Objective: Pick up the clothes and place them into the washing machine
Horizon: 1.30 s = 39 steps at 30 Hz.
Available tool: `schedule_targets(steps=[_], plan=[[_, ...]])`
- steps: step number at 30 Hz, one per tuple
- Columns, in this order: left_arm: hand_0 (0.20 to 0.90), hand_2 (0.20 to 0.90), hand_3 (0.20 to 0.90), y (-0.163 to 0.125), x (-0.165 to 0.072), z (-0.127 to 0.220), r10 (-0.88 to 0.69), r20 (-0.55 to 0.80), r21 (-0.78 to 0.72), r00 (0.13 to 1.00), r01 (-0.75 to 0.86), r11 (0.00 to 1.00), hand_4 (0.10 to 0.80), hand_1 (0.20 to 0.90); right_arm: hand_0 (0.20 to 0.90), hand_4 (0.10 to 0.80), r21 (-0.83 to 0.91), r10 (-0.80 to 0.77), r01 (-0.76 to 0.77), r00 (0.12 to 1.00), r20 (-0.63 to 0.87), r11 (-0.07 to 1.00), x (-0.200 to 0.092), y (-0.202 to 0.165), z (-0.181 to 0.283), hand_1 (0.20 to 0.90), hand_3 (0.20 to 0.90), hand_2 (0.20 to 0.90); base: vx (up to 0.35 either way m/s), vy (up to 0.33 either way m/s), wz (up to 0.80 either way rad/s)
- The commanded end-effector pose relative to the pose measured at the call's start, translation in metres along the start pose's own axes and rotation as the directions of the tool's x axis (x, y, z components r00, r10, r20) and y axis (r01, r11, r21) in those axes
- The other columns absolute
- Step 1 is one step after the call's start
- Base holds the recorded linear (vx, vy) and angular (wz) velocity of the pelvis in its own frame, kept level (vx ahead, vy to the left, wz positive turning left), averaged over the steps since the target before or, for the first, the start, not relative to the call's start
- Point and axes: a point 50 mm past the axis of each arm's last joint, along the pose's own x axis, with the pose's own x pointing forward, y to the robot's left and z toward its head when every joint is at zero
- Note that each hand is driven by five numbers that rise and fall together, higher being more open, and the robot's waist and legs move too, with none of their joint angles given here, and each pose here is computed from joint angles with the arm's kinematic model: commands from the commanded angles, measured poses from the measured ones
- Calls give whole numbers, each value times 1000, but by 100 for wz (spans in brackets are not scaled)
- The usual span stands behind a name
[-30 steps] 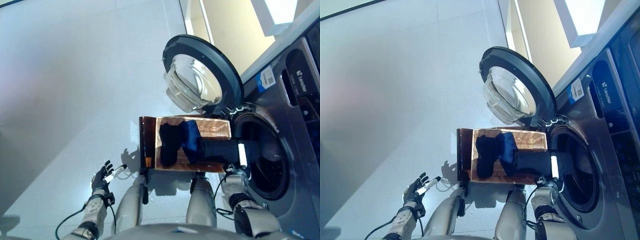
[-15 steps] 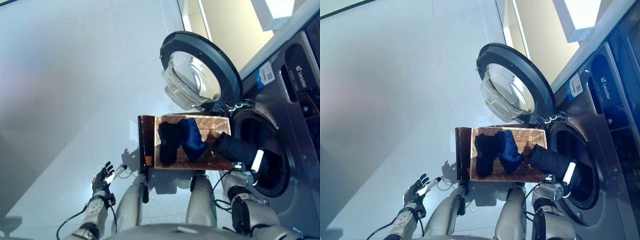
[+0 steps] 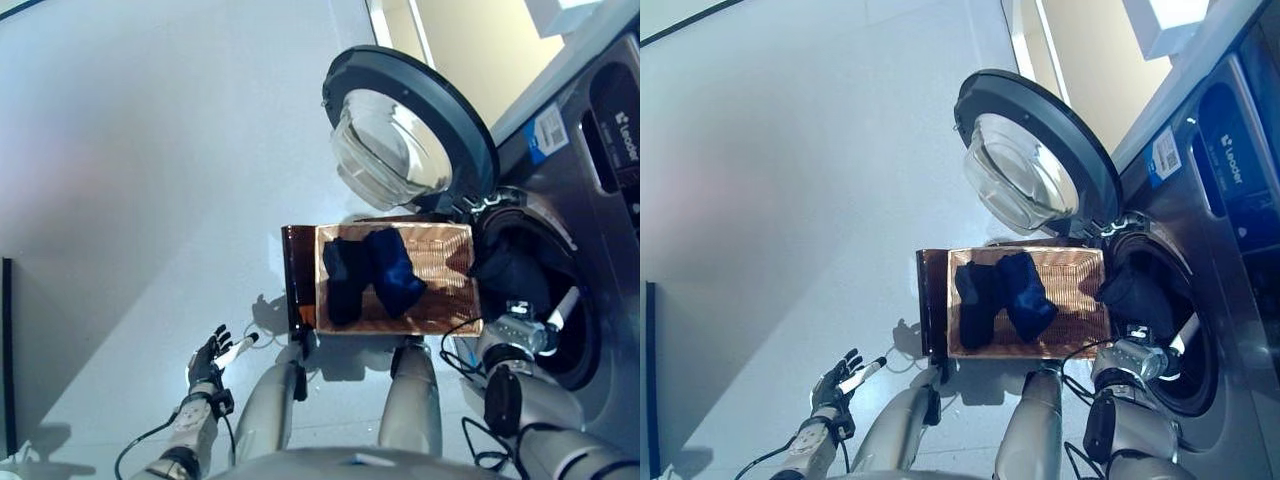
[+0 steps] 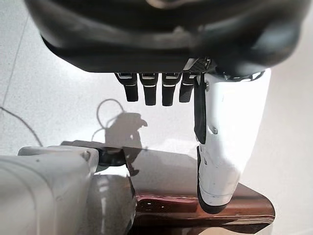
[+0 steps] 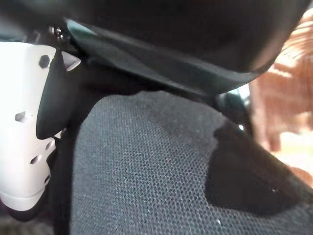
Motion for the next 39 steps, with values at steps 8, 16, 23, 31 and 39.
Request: schedule_targets(steps=[8, 16, 23, 31, 39], plan=[[900, 900, 900, 23, -4, -1, 70, 14, 11, 997, -70, 997, 800, 900, 200, 300, 124, 20, -50, 971, 237, 991, 14, 42, 60, 200, 200, 200, -2, 2, -2], [900, 900, 900, 28, -5, -3, 78, 6, 44, 997, -78, 996, 800, 900, 200, 300, 19, 68, -74, 968, 243, 997, 16, 58, 67, 200, 200, 200, 1, -2, -5], [900, 900, 900, 31, -4, 5, 78, 37, 48, 996, -79, 996, 800, 900, 200, 300, -61, 145, -136, 968, 203, 989, 11, 63, 53, 200, 200, 200, -15, -29, 0], [900, 900, 900, 37, -4, 12, 81, 71, 37, 994, -84, 996, 800, 900, 200, 300, -78, 182, -170, 963, 200, 982, 7, 72, 48, 200, 200, 200, -16, -15, 0], [900, 900, 900, 47, -6, 13, 102, 80, 59, 992, -107, 992, 800, 900, 200, 300, -235, 284, -239, 942, 179, 942, 0, 94, 39, 200, 200, 200, -16, 0, -4]])
